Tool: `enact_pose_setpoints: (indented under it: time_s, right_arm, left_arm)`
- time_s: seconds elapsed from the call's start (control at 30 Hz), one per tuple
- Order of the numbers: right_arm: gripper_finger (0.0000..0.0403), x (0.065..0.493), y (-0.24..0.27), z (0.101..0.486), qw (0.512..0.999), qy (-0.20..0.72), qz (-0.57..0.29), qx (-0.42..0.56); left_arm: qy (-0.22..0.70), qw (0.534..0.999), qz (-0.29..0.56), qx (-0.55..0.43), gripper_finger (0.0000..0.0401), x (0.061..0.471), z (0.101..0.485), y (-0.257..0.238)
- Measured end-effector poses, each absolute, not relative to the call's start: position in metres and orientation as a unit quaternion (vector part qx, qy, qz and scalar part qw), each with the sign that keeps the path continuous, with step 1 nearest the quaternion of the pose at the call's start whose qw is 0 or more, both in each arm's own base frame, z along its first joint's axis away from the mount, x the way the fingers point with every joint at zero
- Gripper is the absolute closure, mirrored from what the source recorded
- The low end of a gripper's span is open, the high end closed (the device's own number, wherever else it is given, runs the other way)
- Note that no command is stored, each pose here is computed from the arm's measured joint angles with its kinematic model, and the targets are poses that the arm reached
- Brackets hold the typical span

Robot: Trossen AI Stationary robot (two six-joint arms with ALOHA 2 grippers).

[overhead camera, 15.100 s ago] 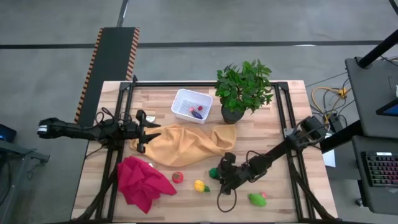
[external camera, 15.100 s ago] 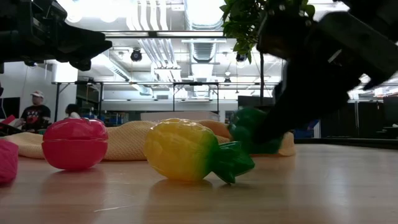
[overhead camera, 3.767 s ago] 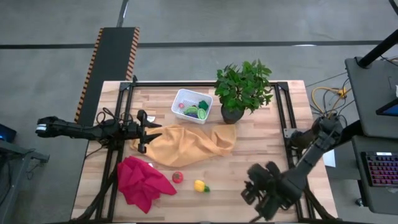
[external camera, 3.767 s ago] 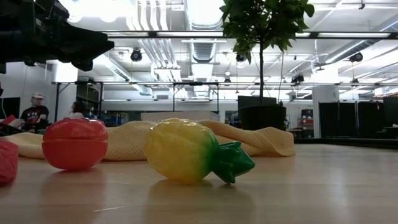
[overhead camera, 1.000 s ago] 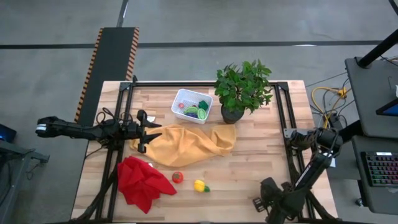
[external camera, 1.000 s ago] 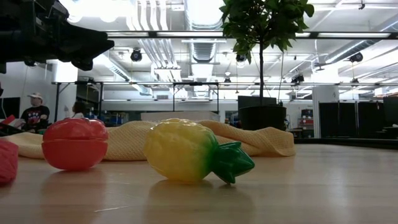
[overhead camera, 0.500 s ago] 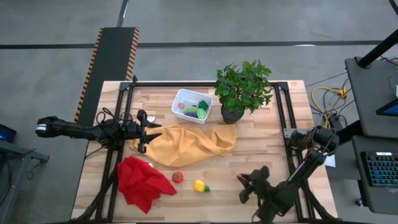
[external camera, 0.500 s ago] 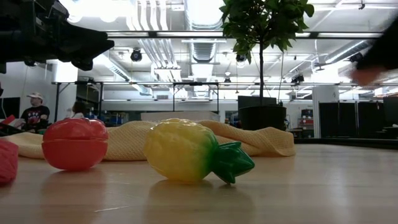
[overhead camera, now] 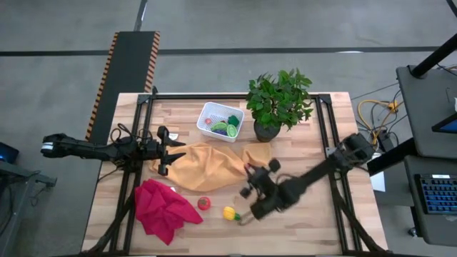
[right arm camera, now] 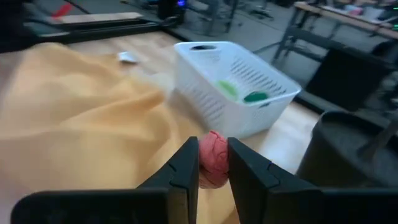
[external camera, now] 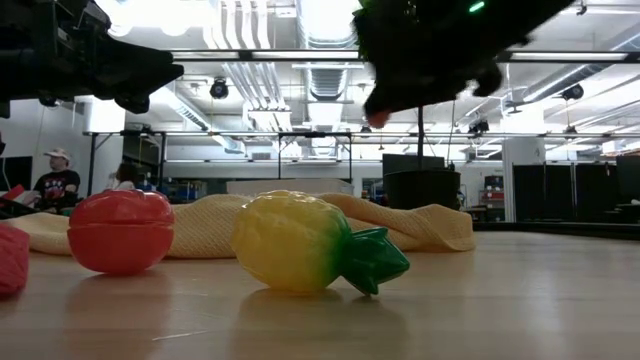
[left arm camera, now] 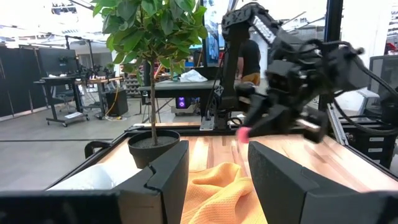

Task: Pick and placing Produce into tupperware
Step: Put the pink peach into the white bin

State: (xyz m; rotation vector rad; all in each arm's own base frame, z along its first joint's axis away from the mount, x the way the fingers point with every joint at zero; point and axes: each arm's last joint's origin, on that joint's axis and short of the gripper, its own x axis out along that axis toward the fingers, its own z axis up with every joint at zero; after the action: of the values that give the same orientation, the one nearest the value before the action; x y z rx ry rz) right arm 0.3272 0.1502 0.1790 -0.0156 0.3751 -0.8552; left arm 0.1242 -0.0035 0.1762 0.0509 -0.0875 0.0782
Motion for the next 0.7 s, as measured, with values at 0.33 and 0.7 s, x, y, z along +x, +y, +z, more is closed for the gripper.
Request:
enact_pose_setpoints:
  time_s: [0.33,0.7]
  right_arm:
    - [0.0339,0.365,0.072,0.195,0.845,0.197,-0.495,-0.034]
    - [0.0340,0.393,0.025,0.218,0.848,0.187,-0.495,-0.029]
  left_arm:
    - [-0.044,0.998,0.039,0.025,0.0249,0.124,0.176,-0.003]
    - [-0.044,0.998,0.039,0.025,0.0249,0.124,0.176,-0.003]
